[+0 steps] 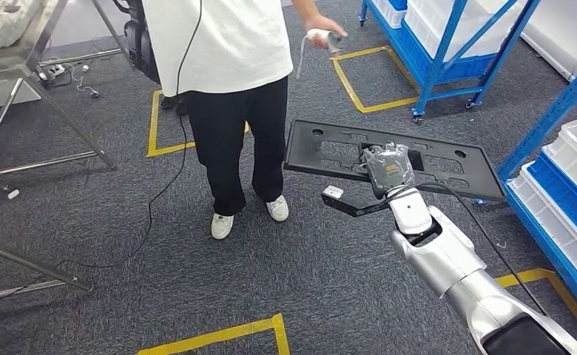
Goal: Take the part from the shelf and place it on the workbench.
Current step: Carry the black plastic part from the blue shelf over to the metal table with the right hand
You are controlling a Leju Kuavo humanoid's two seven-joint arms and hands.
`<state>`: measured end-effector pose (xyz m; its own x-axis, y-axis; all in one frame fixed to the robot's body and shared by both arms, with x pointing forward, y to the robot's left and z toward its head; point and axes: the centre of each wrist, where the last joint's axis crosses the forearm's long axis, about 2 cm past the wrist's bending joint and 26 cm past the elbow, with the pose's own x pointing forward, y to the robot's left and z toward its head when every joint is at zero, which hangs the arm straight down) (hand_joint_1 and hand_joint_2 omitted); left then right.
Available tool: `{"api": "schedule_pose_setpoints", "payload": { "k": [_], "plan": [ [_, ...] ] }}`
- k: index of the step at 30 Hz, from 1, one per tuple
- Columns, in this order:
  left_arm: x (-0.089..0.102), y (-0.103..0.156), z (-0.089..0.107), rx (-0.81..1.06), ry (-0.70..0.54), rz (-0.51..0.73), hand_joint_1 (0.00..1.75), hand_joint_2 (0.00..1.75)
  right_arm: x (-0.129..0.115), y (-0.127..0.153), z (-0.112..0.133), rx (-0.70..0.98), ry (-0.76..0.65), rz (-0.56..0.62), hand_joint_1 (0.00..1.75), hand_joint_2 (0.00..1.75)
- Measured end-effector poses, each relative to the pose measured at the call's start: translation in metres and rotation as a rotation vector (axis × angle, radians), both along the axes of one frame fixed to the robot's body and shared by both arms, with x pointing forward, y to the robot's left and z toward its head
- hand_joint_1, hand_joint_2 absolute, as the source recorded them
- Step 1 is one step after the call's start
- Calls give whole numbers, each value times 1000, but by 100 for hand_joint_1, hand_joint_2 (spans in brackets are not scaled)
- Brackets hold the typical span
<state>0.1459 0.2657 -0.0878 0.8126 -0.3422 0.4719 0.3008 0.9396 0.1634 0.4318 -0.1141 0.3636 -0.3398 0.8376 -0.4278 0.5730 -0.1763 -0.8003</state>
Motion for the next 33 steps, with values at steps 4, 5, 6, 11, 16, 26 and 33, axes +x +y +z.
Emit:
{"api": "schedule_pose_setpoints", "payload": {
  "k": [4,5,6,11,16,26,33],
  "plan": [
    [10,8,3,-201,-74,214,0,175,1,-3,-1,6,6,-2,175,175],
    [16,12,5,-263,-113,284,0,175,1,-5,-2,9,10,-3,175,175],
    [24,16,7,-315,-157,351,0,175,2,-7,-4,10,15,-4,175,175],
    [59,32,22,-417,-291,540,0,175,3,-11,-11,16,35,4,175,175],
    [70,37,27,-357,-303,530,0,175,4,-14,-16,16,45,0,175,175],
    [22,35,7,-87,-51,296,0,175,5,-15,-14,17,45,-29,175,175],
    [-4,18,-2,-76,36,215,0,175,3,-15,-20,6,68,-39,175,175]
  ]
}}
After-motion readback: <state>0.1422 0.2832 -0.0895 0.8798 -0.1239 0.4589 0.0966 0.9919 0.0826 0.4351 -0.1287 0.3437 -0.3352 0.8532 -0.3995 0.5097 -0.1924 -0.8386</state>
